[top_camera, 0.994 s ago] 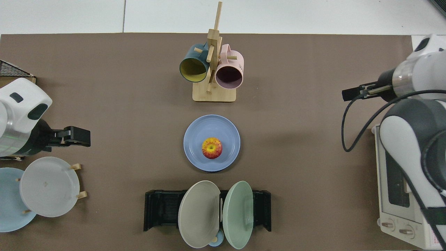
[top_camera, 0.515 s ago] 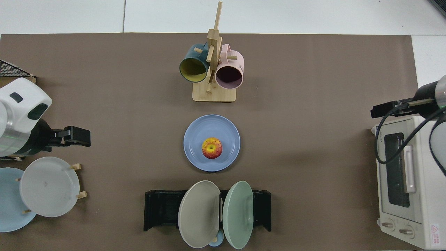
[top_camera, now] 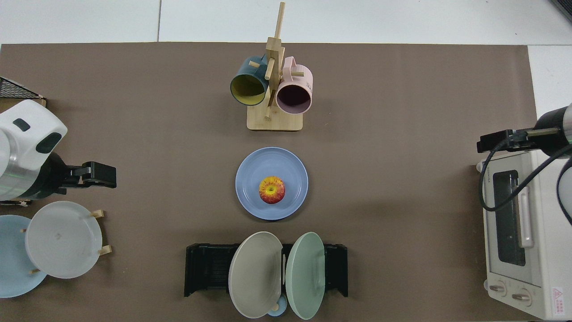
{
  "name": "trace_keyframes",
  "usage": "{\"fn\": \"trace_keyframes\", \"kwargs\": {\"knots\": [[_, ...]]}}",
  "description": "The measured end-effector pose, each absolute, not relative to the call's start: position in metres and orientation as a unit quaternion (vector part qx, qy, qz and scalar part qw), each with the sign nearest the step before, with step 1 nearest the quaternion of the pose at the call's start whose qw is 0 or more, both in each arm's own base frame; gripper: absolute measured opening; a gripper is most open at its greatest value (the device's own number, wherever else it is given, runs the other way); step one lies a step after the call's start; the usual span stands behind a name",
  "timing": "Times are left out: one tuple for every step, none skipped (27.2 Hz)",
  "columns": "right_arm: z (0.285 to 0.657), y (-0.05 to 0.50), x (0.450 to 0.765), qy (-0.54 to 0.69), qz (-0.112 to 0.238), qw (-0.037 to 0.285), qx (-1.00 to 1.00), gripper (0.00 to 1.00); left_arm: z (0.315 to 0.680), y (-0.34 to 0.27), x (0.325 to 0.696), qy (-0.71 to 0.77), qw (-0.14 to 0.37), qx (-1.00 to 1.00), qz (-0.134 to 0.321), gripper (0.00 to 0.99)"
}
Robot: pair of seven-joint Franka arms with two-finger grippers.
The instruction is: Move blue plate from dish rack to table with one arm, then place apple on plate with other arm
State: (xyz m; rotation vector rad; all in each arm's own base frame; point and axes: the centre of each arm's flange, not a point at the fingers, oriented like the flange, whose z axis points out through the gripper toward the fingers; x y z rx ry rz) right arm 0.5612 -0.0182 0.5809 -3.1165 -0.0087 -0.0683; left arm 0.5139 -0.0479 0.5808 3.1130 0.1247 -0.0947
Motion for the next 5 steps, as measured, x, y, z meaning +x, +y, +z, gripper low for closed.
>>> {"fn": "trace_keyframes", "kwargs": {"knots": [[0.5809, -0.0182, 0.5612, -0.002, -0.022, 0.011, -1.000, 1.00, 0.5808, -0.0479, 0.5139, 0.040, 0.012, 0.999, -0.030, 0.991], [0.5809, -0.0182, 0.5612, -0.001, -0.022, 0.010, -1.000, 1.00, 0.5807, -0.0479, 0.5139, 0.040, 0.012, 0.999, -0.030, 0.991], [0.5809, -0.0182, 0.5612, -0.001, -0.022, 0.009, -1.000, 1.00, 0.5807, -0.0479, 0.5140, 0.040, 0.012, 0.999, -0.030, 0.991], [0.5808, -0.0181, 0.5612, -0.001, -0.022, 0.008, -1.000, 1.00, 0.5807, -0.0479, 0.5140, 0.040, 0.012, 0.999, -0.030, 0.991], [0.5808, -0.0180, 0.5612, 0.000, -0.022, 0.008, -1.000, 1.00, 0.5807, -0.0479, 0.5140, 0.040, 0.012, 0.999, -0.030, 0.991]]}}
